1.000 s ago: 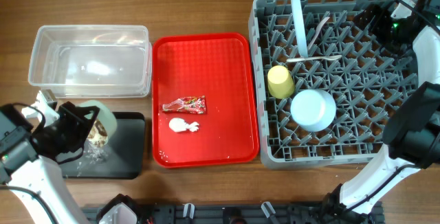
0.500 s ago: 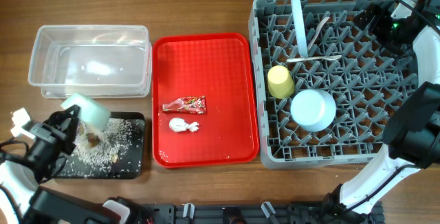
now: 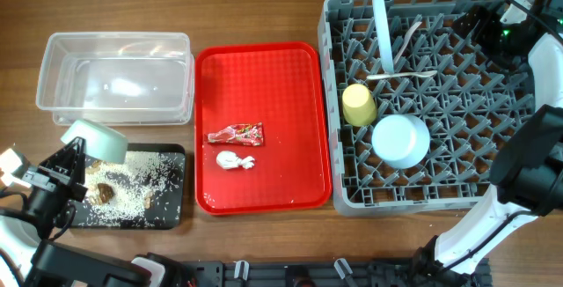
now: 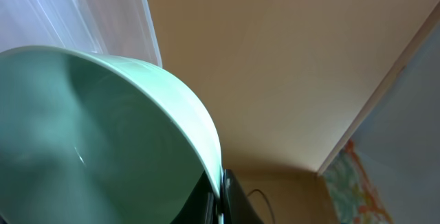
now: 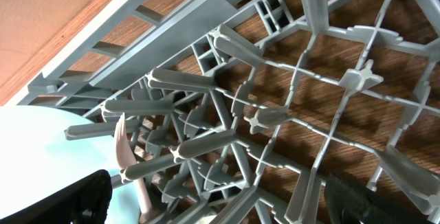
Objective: Sort waste into correct bins and load items into the dishwasher rack
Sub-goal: 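Grasp the light-green bowl with the left gripper and tip scraps onto black tray, then carry the emptied green bowl back and set it on the red tray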
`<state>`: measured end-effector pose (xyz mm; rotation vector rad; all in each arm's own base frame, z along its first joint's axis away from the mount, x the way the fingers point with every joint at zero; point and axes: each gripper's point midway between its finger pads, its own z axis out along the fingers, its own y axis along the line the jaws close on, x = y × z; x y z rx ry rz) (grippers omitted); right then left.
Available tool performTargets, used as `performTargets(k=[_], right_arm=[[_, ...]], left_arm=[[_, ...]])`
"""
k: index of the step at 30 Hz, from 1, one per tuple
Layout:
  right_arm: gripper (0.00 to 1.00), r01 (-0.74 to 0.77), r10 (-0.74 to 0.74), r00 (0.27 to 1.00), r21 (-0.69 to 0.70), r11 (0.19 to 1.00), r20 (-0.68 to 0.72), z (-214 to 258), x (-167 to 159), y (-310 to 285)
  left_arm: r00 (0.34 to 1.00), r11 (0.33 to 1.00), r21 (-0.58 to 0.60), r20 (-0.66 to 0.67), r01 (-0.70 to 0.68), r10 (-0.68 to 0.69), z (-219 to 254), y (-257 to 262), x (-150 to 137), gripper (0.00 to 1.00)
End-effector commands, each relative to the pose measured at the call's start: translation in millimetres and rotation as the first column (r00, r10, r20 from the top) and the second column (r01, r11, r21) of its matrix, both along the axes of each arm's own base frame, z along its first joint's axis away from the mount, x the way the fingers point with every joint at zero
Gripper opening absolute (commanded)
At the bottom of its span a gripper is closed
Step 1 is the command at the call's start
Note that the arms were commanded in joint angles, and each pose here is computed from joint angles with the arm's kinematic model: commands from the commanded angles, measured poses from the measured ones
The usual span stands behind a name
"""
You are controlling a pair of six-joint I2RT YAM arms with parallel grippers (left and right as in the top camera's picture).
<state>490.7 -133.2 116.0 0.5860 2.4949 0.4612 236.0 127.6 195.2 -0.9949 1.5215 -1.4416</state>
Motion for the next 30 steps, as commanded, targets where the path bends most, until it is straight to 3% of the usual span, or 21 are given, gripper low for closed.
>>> performTargets(k=[1, 7, 9, 11, 14, 17, 21, 24, 26, 30], right_arm=[[1.0, 0.001, -0.001, 1.0, 0.001, 1.0, -0.008, -5, 0, 0], [1.0, 0.001, -0.001, 1.0, 0.0, 1.0, -0.008, -5, 0, 0], [1.0, 0.001, -0.001, 1.0, 0.001, 1.0, -0.008, -5, 0, 0], [1.0, 0.001, -0.001, 1.0, 0.001, 1.0, -0.008, -5, 0, 0], [1.0, 0.001, -0.001, 1.0, 0.0, 1.0, -0.008, -5, 0, 0], [1.0, 0.001, -0.001, 1.0, 0.001, 1.0, -0.008, -5, 0, 0], [1.0, 0.001, -0.001, 1.0, 0.001, 1.0, -0.008, -5, 0, 0], [1.0, 0.001, -0.001, 1.0, 0.001, 1.0, -0.008, -5, 0, 0], [1.0, 0.001, -0.001, 1.0, 0.0, 1.0, -0.008, -5, 0, 0], [1.0, 0.001, -0.001, 1.0, 0.001, 1.0, -0.008, -5, 0, 0]], left_arm=[[0.999, 0.999, 0.034, 0.027, 0.036, -0.036, 0, -9, 4, 0.04], [0.999, 0.999, 0.009, 0.012, 0.044, -0.044, 1, -12, 4, 0.04], [0.996, 0.998, 0.023, -0.07, 0.063, -0.062, -4, -15, 6, 0.04], [0.97, 0.985, 0.099, -0.214, 0.139, -0.115, -3, -28, 15, 0.04], [0.947, 0.946, 0.191, -0.243, 0.261, -0.213, 29, -62, 35, 0.04], [0.916, 0.897, 0.307, -0.345, 0.317, -0.206, 41, -97, 59, 0.04], [0.909, 0.754, 0.544, -0.382, 0.368, -0.168, 39, -183, 97, 0.04], [0.906, 0.593, 0.693, -0.387, 0.41, -0.173, 16, -266, 109, 0.04], [0.896, 0.476, 0.76, -0.391, 0.443, -0.211, -11, -323, 109, 0.04], [0.881, 0.322, 0.82, -0.438, 0.474, -0.18, -72, -369, 108, 0.04]])
